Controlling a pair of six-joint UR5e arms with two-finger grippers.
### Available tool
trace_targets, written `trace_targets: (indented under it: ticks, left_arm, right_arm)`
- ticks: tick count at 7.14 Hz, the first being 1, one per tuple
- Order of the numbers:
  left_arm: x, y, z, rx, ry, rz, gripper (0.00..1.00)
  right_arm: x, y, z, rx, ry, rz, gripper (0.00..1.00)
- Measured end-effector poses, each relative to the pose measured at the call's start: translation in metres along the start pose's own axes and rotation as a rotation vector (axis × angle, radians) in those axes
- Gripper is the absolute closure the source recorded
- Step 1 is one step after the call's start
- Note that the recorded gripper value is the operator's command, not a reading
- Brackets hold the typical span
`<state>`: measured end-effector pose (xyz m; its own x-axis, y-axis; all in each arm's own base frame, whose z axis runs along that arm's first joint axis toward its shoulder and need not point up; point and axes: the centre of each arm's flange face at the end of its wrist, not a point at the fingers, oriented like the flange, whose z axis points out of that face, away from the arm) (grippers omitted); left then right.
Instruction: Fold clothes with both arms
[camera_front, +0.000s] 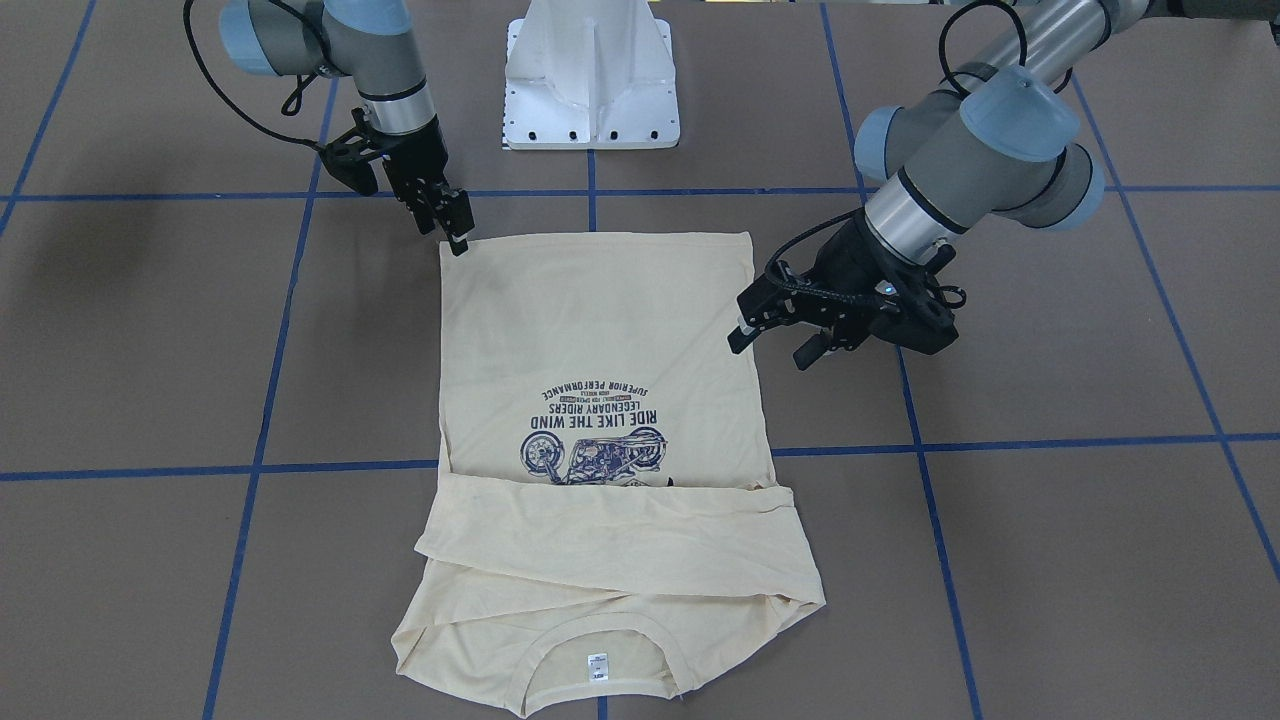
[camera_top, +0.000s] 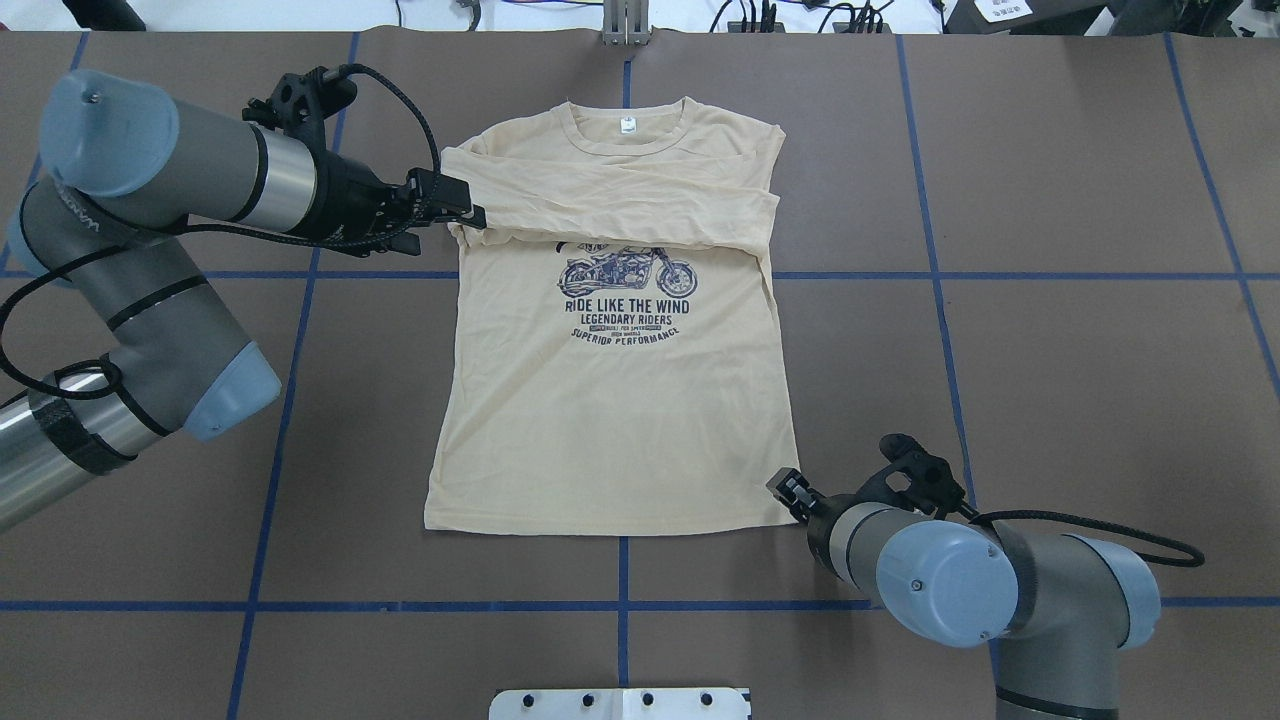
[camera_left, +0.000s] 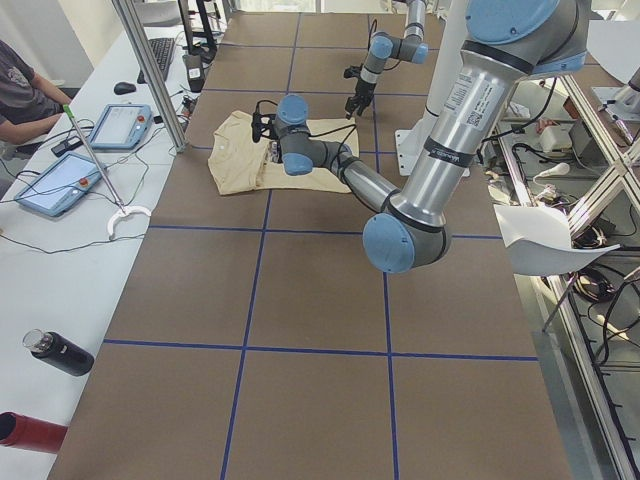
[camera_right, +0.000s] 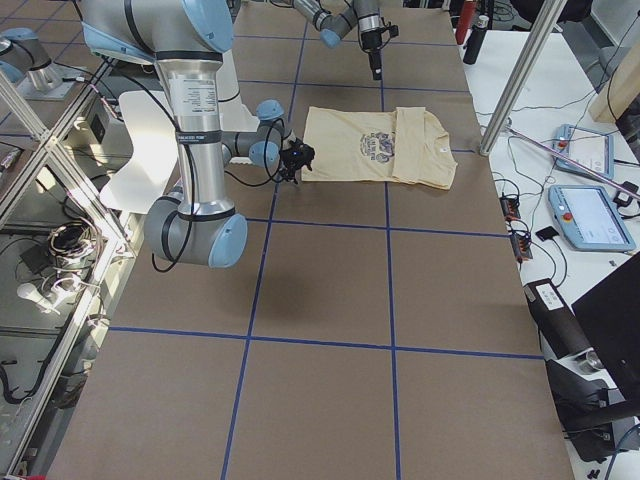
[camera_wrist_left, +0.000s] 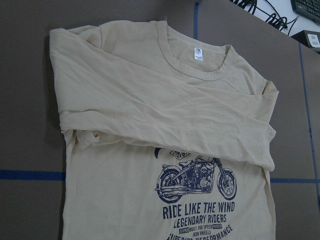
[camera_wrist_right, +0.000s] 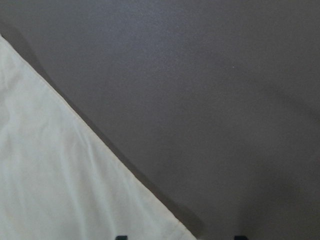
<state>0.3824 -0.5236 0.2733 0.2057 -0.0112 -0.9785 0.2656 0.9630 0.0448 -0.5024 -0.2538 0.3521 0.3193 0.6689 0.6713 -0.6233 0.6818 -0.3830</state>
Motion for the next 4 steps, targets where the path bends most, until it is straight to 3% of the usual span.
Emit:
trace_targets:
  ticks: [1,2,3,4]
  left_arm:
    - [-0.0004,-0.0002,-0.0002,0.001,0.000,0.000,0.01]
    - [-0.0006,-0.0005,-0.0004,0.001,-0.001,-0.001,0.01]
    - [-0.0008,-0.0005,-0.0004,0.001,-0.001,-0.001,0.01]
    - [-0.0017,-0.0004,-0.0004,0.001,-0.002,-0.001,0.01]
  right_arm:
    - [-0.0004,-0.0001,0.0000,0.000,0.000,0.001,0.54]
    - [-0.0005,-0.0002,0.0005,0.001,0.000,0.001,0.65]
    - [-0.0007,-0.0001,0.0008,0.001,0.000,0.001,0.91]
    - [-0.0010,0.0002,0.0011,0.000,0.001,0.002,1.00]
